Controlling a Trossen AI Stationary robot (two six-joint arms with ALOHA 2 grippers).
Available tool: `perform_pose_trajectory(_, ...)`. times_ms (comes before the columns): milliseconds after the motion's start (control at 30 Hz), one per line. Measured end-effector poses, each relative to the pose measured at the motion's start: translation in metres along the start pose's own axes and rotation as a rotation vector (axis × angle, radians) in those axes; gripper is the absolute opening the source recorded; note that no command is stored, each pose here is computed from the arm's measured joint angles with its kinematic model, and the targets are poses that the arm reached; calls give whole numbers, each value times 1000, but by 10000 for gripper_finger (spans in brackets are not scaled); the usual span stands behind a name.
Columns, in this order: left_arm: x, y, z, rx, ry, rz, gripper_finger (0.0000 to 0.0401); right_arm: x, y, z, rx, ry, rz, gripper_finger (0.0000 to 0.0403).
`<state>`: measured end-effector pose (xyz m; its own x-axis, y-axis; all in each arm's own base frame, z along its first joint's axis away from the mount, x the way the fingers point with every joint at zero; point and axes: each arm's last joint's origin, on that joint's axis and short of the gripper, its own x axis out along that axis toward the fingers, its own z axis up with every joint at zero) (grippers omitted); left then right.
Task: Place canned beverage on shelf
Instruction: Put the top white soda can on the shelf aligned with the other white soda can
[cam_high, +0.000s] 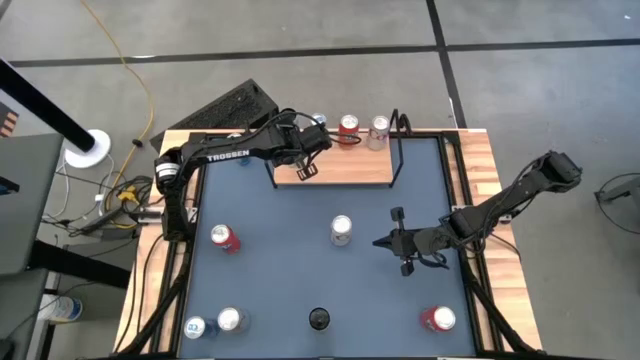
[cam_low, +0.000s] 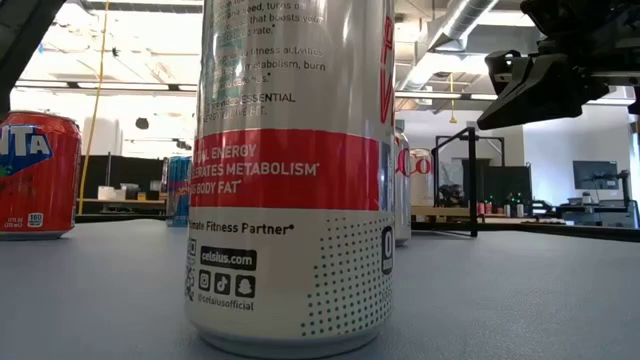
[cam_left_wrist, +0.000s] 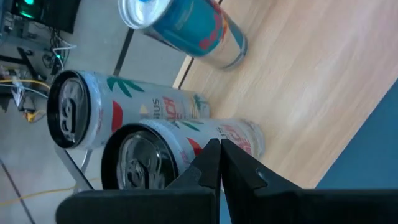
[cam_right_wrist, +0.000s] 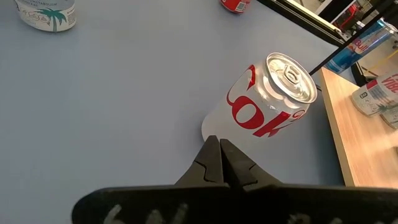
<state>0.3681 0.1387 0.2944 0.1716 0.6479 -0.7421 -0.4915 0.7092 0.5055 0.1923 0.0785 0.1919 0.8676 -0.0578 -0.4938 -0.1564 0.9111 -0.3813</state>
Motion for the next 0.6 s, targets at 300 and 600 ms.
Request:
perform_pose_trajectory(300,-4,-6,-4,31,31,-12,0,0,0,0,0,0,0,0)
perform_pose_trajectory(600,-6,-6,-13,54,107,45,0,0,0,0,0,1,0,0)
